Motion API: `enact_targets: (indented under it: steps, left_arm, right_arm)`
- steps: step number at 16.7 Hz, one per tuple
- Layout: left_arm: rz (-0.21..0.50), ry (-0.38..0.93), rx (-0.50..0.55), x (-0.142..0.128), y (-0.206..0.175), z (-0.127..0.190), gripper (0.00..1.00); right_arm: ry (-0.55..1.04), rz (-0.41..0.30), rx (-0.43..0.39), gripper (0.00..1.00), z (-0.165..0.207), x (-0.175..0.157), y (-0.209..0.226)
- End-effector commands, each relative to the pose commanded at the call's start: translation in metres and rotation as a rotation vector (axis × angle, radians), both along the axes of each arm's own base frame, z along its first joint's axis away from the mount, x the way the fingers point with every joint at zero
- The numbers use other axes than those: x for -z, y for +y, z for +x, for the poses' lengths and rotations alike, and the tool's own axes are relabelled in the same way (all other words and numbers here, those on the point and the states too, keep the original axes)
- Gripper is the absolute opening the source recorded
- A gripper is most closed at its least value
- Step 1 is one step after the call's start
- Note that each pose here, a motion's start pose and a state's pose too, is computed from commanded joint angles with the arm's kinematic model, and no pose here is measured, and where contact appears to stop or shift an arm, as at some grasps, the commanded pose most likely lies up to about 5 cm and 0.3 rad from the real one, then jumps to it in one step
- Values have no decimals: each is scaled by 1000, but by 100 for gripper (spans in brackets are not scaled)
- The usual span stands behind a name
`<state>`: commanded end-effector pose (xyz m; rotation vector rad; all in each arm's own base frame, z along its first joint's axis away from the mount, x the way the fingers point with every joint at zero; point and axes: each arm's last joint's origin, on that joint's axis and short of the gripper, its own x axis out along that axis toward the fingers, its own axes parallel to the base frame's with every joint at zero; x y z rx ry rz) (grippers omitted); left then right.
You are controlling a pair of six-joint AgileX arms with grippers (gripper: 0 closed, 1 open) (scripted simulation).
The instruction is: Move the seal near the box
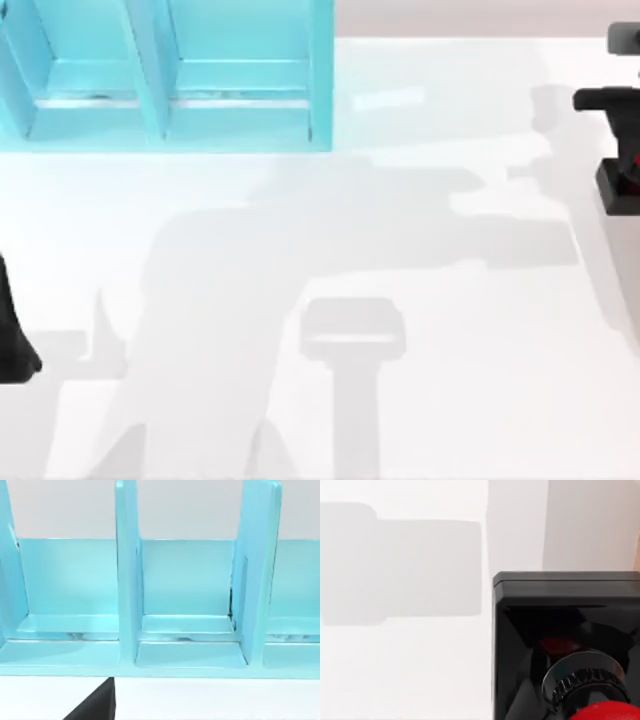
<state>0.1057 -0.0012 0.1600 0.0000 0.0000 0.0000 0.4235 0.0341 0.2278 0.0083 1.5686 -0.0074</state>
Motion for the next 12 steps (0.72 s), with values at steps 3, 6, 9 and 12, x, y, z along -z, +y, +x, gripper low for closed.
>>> enact_targets:
  steps: [3,6,9,12]
  left_arm:
    - [0,0,0,0,0,0,100]
    - [0,0,0,0,0,0,100]
    - [0,0,0,0,0,0,100]
    - [0,0,0,0,0,0,100]
  right_arm:
    - [0,0,0,23,0,0,0]
    - [0,0,0,45,0,0,0]
    - [0,0,0,68,0,0,0]
    - [0,0,0,90,0,0,0]
